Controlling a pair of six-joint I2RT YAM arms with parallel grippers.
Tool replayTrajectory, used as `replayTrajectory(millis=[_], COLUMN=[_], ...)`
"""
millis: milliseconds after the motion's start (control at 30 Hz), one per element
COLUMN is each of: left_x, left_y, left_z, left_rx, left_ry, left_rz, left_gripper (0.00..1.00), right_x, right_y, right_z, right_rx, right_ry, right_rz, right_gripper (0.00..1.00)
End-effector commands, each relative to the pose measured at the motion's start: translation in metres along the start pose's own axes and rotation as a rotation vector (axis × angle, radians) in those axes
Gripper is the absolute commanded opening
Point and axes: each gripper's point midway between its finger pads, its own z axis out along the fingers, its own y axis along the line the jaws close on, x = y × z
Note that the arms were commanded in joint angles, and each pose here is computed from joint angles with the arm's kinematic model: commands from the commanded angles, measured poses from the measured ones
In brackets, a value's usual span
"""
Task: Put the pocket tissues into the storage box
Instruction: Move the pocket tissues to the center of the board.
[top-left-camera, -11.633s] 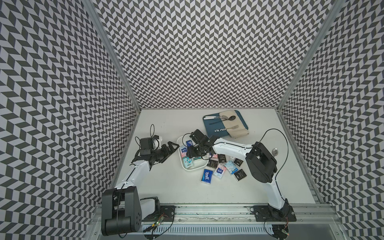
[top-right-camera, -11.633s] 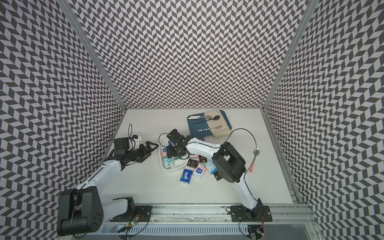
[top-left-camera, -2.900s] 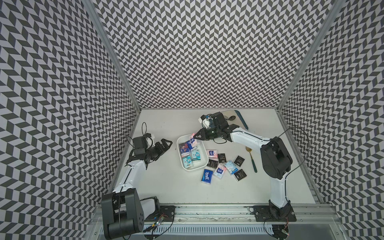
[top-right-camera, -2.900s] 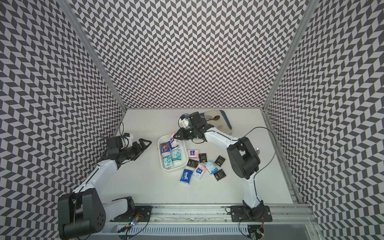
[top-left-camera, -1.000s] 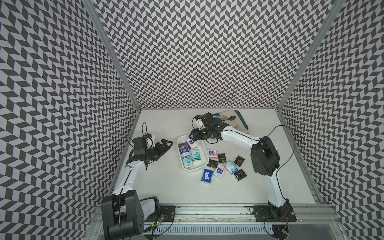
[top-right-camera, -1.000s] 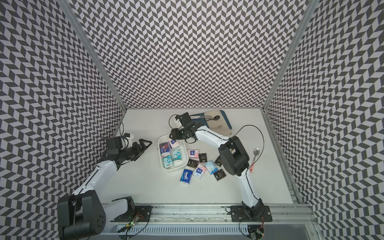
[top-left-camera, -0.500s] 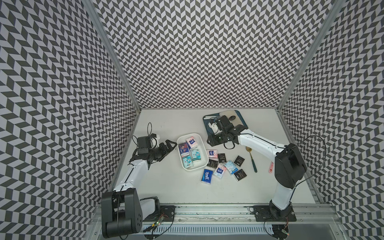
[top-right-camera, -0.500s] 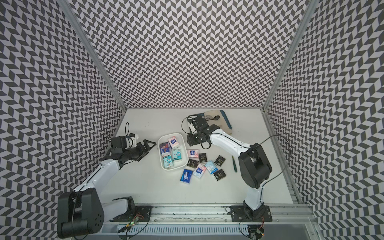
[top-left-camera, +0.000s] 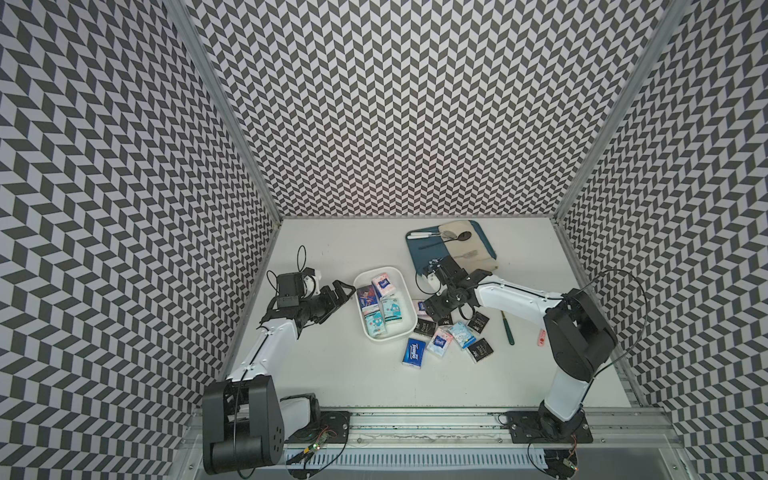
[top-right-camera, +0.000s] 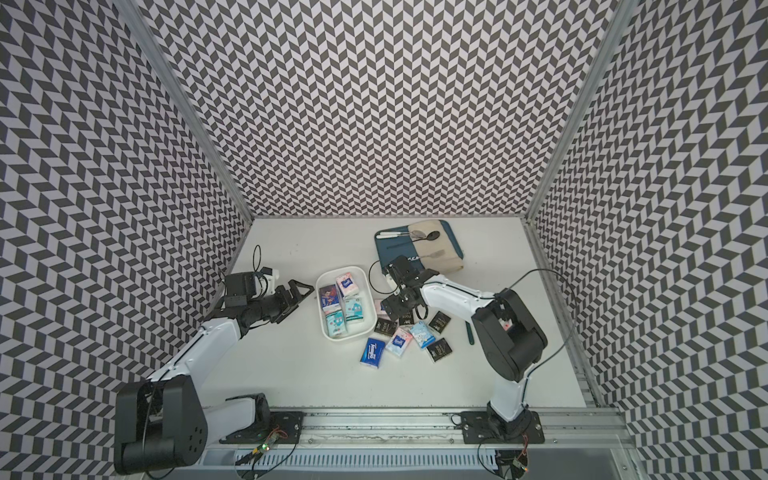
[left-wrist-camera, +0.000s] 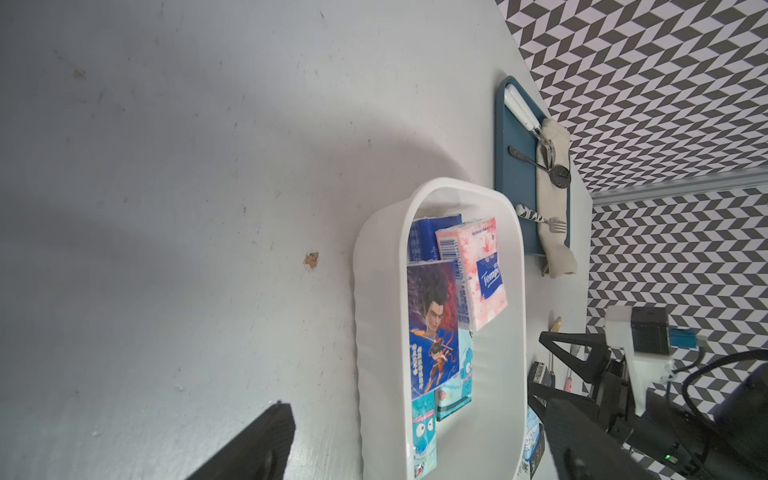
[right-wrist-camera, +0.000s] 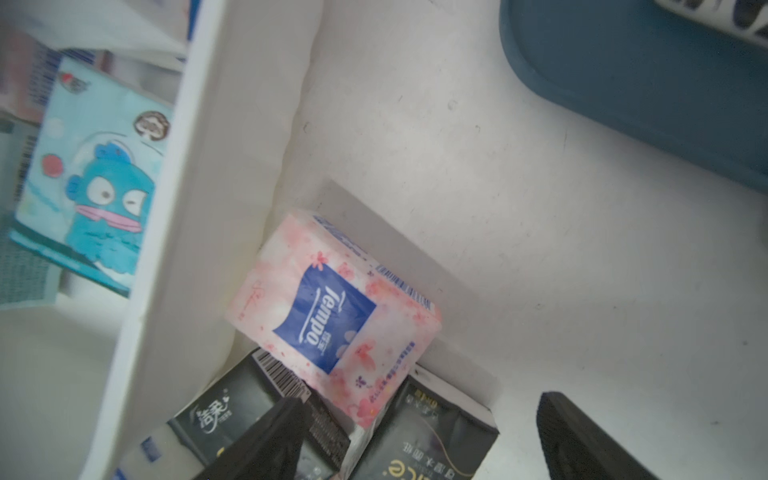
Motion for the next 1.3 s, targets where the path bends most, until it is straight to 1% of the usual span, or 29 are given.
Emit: replayTrajectory(millis=[0, 167, 333, 567, 667, 733, 900, 1000, 1067, 1133, 1267], left_x=[0.0, 0.003, 0.001, 0.001, 0.002, 0.002, 0.002, 0.002, 0.002, 0.003, 0.002], left_y=[-0.001, 0.001, -0.003, -0.003, -0.003, -0.003, -0.002, -0.002, -0.002, -0.001, -0.001], left_z=[-0.001, -0.001, -0.004, -0.007, -0.007, -0.006, -0.006, -0.006, -0.005, -0.005, -0.004], left_rx=[-0.012, -0.02, -0.02, -0.021, -0.022, -0.022, -0.023, -0.023, -0.022, -0.021, -0.016], left_ry=[0.005, 0.019, 0.011, -0.001, 0.002, 0.004, 0.006, 0.004, 0.004, 0.006, 0.002], left_rz=[0.01, -0.003, -0.006, -0.011, -0.012, -0.012, -0.011, -0.009, -0.009, -0.015, -0.017], left_gripper=[1.0, 1.0, 1.0, 1.0, 1.0, 1.0, 1.0, 1.0, 1.0, 1.0, 1.0], right_x=[-0.02, -0.03, -0.034, -0.031, -0.03, -0.028, -0.026, -0.025, -0.027, -0.029, -0.03], right_y=[0.007, 0.022, 0.028, 0.019, 0.013, 0.012, 0.0, -0.007, -0.013, -0.026, -0.037], right_z=[-0.005, 0.001, 0.014, 0.034, 0.041, 0.046, 0.055, 0.056, 0.054, 0.051, 0.042], right_rx=[0.014, -0.02, -0.037, 0.018, 0.041, 0.033, 0.037, 0.016, -0.01, -0.021, -0.124], right_ry=[-0.086, -0.106, -0.089, -0.046, -0.032, -0.019, 0.009, 0.016, 0.013, 0.015, 0.014], right_rz=[-0.096, -0.148, -0.174, -0.174, -0.154, -0.135, -0.048, 0.02, 0.086, 0.186, 0.343], right_gripper=[0.94, 0.94, 0.94, 0.93, 0.93, 0.92, 0.9, 0.9, 0.9, 0.89, 0.85])
